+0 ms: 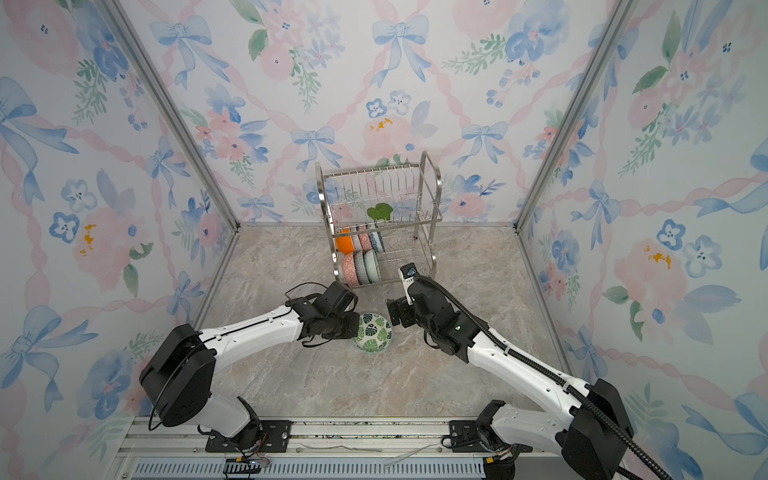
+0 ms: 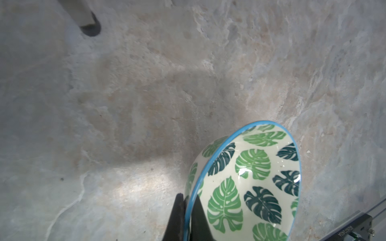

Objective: Load the bowls into the dish rack
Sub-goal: 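Grasp the leaf-pattern bowl rim with left gripper and lift it, then grasp the leaf-pattern bowl rim with right gripper while left gripper releases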

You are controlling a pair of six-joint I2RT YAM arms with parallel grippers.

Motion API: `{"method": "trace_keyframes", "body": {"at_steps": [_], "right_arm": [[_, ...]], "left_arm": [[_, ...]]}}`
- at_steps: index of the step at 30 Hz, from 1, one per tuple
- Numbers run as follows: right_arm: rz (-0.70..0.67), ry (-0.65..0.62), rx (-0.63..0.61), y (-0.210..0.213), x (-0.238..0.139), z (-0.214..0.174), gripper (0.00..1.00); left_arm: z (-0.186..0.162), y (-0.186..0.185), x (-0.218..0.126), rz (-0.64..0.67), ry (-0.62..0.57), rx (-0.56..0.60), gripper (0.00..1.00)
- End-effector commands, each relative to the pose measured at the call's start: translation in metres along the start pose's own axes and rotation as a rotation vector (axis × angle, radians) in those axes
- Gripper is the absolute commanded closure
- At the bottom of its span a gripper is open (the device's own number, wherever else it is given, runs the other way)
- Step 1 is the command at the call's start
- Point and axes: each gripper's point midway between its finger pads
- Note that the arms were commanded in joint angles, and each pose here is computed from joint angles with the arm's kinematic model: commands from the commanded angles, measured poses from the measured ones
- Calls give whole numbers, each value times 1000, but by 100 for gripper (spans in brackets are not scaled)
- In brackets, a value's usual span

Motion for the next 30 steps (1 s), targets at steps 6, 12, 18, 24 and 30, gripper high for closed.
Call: {"method": "trace_keyframes", "body": {"at_steps": [6, 12, 18, 24, 30], "right_arm": [[-19, 137, 14, -11, 7, -47, 4], [-27, 147, 19, -15, 7, -55, 3], [-34, 152, 20, -15, 4, -53, 4], [-34, 154, 26, -16, 3, -54, 4], [-36, 157, 23, -15, 2, -50, 4]], "left_arm": [[17, -36, 14, -48, -3, 54, 100], [16, -38, 24, -29, 7, 92, 88], [24, -38, 18, -11, -30, 139, 73], [32, -46, 7, -38, -58, 165, 59], [39, -49, -7, -53, -95, 202, 40]]}}
Point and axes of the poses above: each gripper's point midway between its finger pads, its own x axis out along the fingers, its own y axis along the line the jaws close on, z = x × y, and after that the axes turned 9 degrees about x, right-handed
